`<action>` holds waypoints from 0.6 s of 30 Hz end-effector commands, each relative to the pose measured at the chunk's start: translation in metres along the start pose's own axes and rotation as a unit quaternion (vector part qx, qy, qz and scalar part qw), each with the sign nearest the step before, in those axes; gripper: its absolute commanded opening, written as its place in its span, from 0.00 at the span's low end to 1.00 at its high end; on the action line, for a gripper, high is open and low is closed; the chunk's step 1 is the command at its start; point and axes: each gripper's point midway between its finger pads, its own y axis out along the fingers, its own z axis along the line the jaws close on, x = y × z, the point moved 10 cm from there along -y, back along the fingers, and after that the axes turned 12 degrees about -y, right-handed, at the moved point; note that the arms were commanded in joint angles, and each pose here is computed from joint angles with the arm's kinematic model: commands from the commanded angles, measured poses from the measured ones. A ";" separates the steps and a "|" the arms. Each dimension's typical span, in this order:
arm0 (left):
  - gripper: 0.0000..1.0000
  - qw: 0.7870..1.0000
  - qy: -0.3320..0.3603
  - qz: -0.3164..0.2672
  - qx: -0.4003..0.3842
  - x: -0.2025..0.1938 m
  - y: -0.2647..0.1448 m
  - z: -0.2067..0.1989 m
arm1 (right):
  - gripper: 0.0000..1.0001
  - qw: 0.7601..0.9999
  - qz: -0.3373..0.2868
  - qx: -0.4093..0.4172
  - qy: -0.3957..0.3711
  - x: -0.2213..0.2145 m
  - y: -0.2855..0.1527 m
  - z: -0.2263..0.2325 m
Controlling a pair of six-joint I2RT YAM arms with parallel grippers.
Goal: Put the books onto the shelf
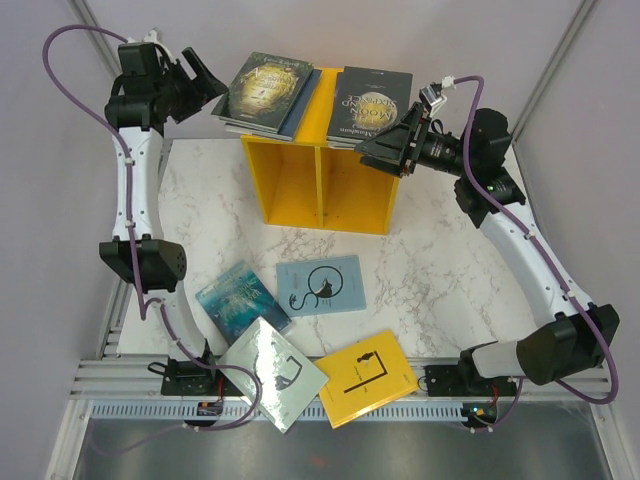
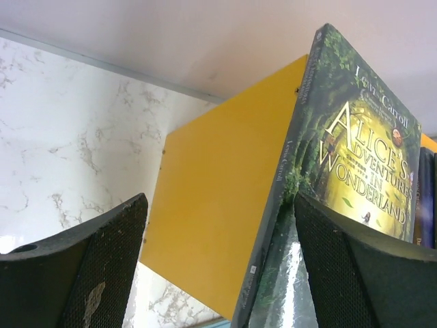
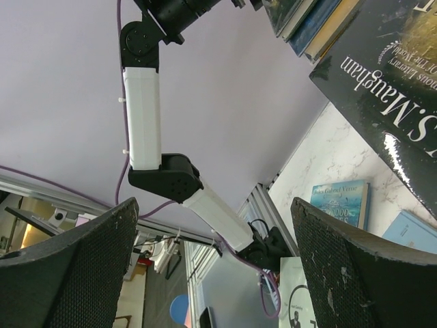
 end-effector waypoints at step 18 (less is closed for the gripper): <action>0.90 0.998 0.015 -0.051 0.046 0.011 0.034 0.018 | 0.94 1.000 0.011 0.000 -0.008 0.005 0.007 -0.011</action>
